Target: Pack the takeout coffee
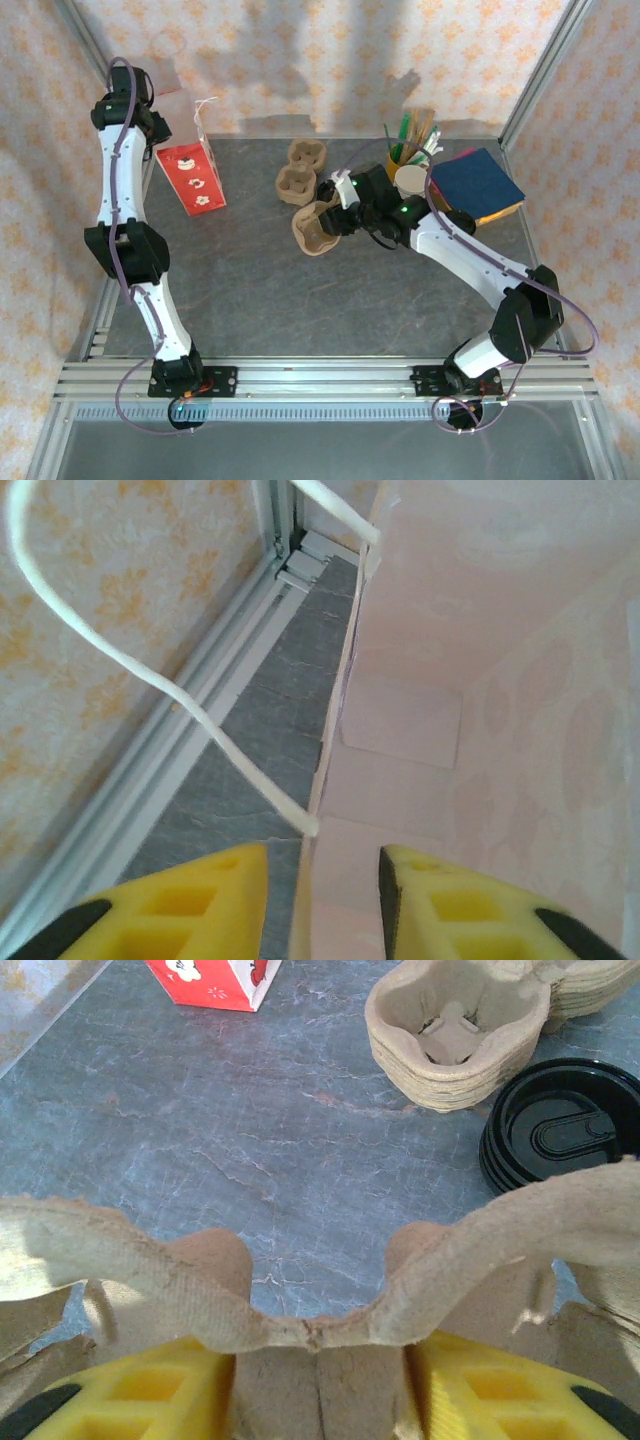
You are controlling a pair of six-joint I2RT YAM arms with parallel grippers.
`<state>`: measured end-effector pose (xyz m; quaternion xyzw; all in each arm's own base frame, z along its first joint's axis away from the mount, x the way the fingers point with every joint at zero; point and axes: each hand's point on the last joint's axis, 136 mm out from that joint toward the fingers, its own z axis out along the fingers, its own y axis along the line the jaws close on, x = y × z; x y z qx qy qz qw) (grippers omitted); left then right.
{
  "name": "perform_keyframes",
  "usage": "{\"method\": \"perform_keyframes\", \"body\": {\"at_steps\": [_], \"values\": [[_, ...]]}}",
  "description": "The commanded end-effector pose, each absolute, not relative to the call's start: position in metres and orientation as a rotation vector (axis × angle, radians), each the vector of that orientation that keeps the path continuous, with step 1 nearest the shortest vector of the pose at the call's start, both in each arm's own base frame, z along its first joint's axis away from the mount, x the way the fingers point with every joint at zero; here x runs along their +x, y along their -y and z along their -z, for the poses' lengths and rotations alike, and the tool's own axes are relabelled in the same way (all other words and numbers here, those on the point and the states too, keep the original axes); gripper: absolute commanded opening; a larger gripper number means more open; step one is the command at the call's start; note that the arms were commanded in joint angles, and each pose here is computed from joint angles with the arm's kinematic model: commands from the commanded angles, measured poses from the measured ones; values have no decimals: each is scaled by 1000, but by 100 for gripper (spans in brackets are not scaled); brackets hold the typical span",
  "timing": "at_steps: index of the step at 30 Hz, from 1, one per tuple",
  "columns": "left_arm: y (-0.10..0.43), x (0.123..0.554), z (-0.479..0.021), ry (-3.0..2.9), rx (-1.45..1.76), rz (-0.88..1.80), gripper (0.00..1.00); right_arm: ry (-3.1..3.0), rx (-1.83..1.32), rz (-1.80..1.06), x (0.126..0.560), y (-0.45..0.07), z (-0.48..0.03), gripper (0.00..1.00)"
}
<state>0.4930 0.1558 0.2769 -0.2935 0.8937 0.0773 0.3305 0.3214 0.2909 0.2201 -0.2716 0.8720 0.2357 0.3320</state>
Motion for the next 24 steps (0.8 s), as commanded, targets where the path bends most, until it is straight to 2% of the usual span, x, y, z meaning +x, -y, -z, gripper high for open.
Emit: {"method": "perform_keyframes", "body": {"at_steps": [1,6,9,17,24], "values": [[-156,493,-283,-2334,-752,-182,27,-2273,-696,-591,320,-284,-226,45],[-151,496,-285,-2334,-732,-146,9,-2268,-697,-595,320,-284,-229,44],[-149,492,-288,-2334,-732,-137,2,-2263,-700,-597,319,-284,-233,44],[-134,454,-313,-2283,-731,-98,0,-2245,-690,-609,315,-281,-245,44],[-92,408,-314,-2286,-683,24,0,-2234,-679,-608,309,-275,-258,44]]}}
